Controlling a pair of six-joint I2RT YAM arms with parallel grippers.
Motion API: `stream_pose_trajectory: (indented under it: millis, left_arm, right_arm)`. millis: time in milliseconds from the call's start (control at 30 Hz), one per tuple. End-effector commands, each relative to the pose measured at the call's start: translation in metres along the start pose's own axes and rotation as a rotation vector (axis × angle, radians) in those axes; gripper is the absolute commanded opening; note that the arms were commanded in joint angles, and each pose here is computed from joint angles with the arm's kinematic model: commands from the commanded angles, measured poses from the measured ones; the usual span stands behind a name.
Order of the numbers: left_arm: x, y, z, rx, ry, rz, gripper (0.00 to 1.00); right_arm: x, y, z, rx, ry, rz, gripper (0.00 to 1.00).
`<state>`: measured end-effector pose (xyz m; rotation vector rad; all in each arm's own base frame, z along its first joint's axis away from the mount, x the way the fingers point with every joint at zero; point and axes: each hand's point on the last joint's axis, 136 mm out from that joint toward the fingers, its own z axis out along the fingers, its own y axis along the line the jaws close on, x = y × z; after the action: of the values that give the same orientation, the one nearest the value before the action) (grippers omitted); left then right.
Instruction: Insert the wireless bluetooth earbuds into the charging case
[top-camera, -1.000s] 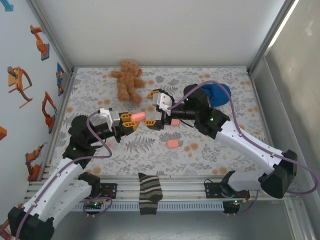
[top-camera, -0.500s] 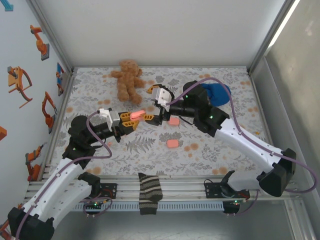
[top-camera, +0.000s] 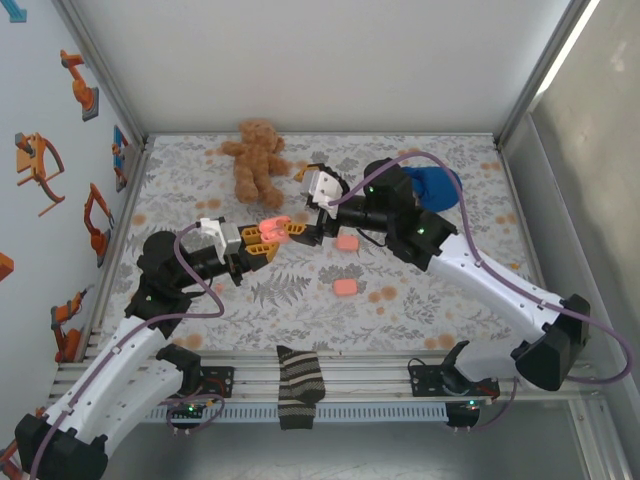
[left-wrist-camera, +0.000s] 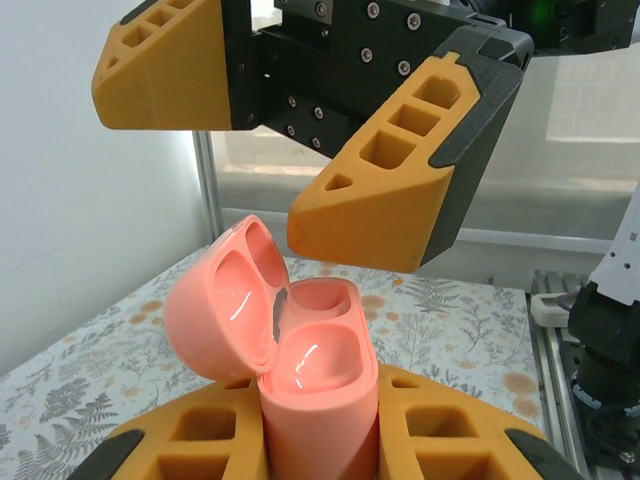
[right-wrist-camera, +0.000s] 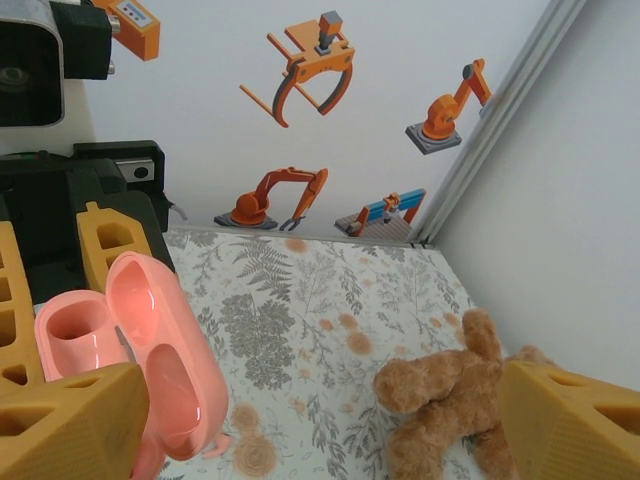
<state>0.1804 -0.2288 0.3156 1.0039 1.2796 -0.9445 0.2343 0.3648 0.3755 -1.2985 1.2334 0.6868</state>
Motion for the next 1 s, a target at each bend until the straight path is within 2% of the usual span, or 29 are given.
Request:
stream_pose_trajectory:
  millis: [0,67,200,333,433,533,700,867,967]
  left_arm:
    - [-0.003,0.001,-0.002,-0.026,-0.001,0.023,0.09]
    - [0.001,0.009,-0.003,-0.076,0.017,0.009,0.05]
    - [0.006,0.023,-0.008,-0.171,0.052,-0.018,0.05]
    - [0.012,0.037,-0.016,-0.276,0.109,-0.062,0.05]
    - [0.017,0.048,-0.028,-0.377,0.155,-0.077,0.03]
    - [0.017,0.06,-0.043,-0.488,0.177,-0.089,0.02]
    - [0.004,0.071,-0.064,-0.586,0.187,-0.121,0.04]
    - [-0.025,0.074,-0.071,-0.587,0.14,-0.161,0.04]
    - [-0.042,0.072,-0.071,-0.572,0.12,-0.155,0.04]
  right_arm:
    - [-0.028,-0.003,-0.022,0.038,-0.069,-0.025,0.89]
    - [-0.028,-0.004,-0.028,0.057,-0.071,-0.012,0.9]
    - [-0.019,-0.01,-0.034,0.117,-0.049,0.077,0.89]
    - [0.006,-0.025,-0.034,0.207,-0.009,0.25,0.87]
    - [0.033,-0.023,-0.031,0.233,0.021,0.313,0.85]
    - [0.059,-0.012,-0.026,0.217,0.047,0.333,0.84]
    - [0.092,0.017,-0.003,0.095,0.027,0.373,0.81]
    - [0.127,0.048,0.044,0.004,0.084,0.35,0.79]
    - [0.14,0.06,0.074,-0.036,0.058,0.367,0.79]
